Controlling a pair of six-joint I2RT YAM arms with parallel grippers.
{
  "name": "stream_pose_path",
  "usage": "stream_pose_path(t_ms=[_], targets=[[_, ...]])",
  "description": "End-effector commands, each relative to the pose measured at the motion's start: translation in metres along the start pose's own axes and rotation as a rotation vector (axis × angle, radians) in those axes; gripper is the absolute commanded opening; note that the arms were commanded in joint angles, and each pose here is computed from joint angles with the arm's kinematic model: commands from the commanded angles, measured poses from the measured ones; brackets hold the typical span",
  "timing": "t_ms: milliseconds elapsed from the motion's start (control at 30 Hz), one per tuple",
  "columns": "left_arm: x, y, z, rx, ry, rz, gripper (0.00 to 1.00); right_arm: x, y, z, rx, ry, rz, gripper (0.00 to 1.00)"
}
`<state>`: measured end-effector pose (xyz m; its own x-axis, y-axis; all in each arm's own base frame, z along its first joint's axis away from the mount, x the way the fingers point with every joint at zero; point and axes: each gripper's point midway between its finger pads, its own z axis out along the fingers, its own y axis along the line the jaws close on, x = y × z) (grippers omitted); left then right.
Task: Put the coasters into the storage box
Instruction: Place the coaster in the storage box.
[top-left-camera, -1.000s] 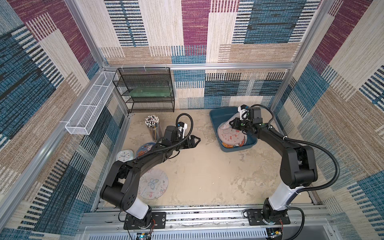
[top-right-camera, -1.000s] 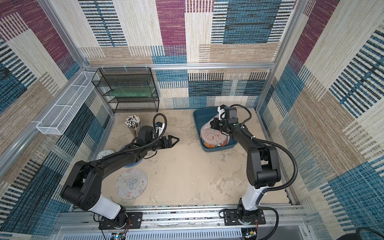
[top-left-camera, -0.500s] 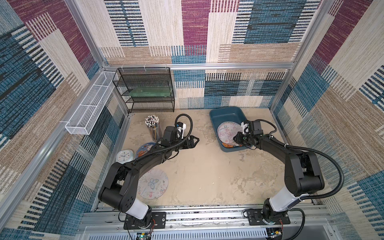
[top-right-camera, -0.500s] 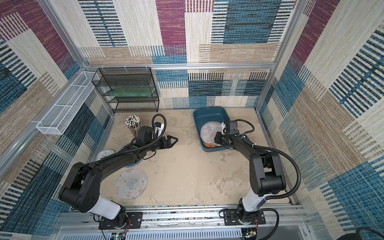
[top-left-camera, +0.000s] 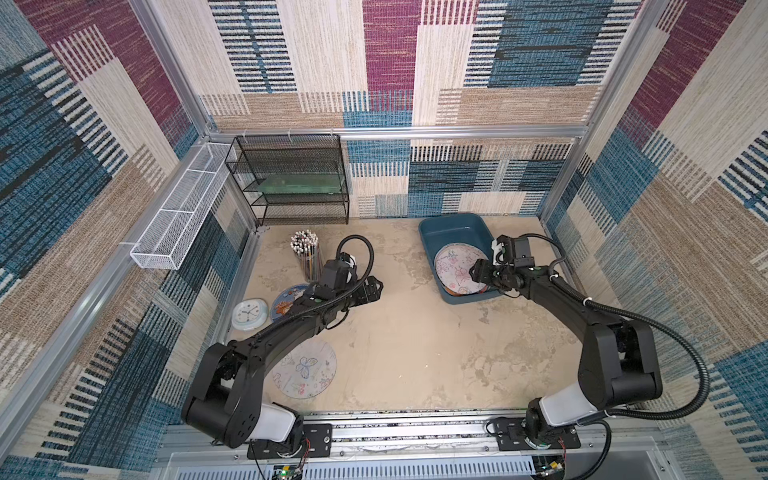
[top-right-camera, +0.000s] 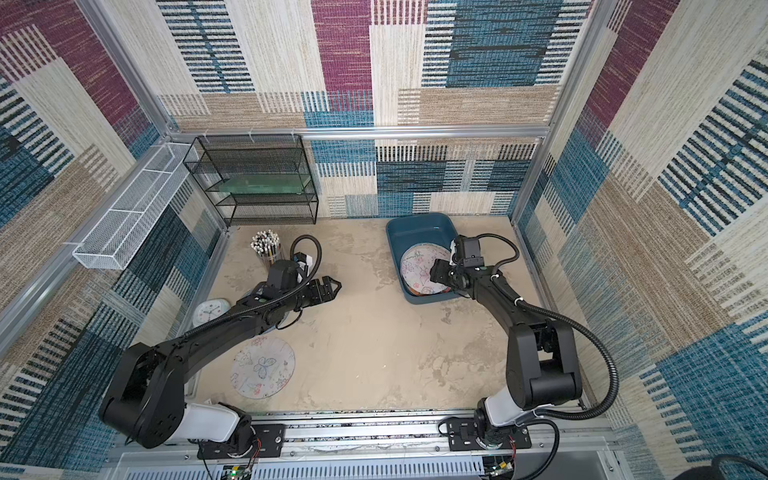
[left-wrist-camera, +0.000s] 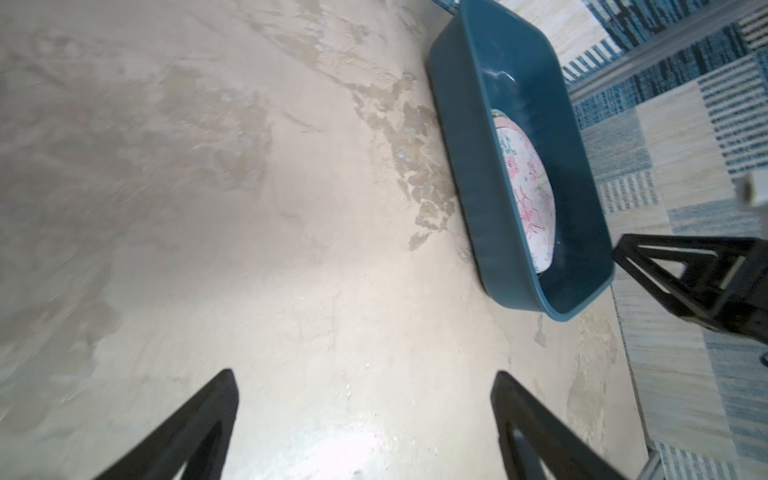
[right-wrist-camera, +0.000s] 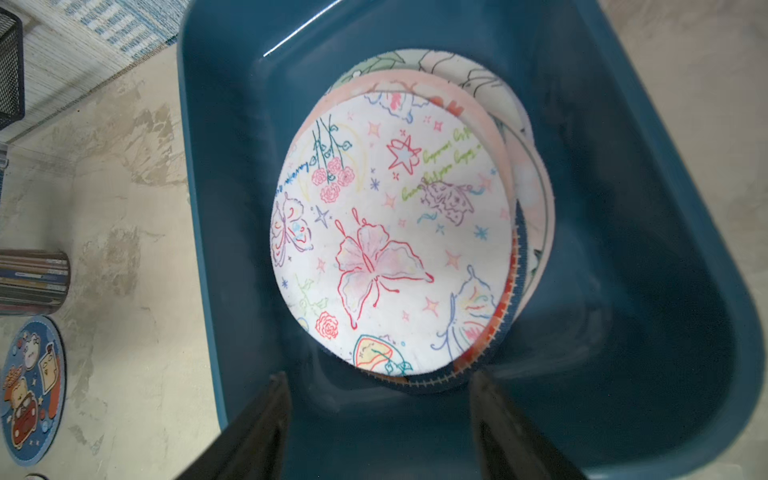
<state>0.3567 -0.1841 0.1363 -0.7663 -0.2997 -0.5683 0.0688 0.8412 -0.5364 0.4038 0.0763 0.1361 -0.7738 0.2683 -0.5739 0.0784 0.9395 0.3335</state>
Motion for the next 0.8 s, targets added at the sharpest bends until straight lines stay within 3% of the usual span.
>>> stream_pose_path(t_ms=[0,167,500,767], targets=[[0.0,0.029,-0.013,-0.148,-0.043,-0.079,0.95,-0.006,0.012,-0.012,0.015,-0.04,-0.071,0.74],[0.012,0.061,-0.034,-0.316,-0.046,-0.138,0.98,0.006,0.087,-0.017,-0.134,-0.055,-0.235,0.75],[0.041,0.107,-0.058,-0.429,-0.076,-0.301,0.99,0.072,0.198,0.015,-0.416,0.106,-0.404,0.75],[0.067,0.134,-0.076,-0.577,0.057,-0.342,0.99,0.148,0.282,0.024,-0.631,0.265,-0.536,0.75]])
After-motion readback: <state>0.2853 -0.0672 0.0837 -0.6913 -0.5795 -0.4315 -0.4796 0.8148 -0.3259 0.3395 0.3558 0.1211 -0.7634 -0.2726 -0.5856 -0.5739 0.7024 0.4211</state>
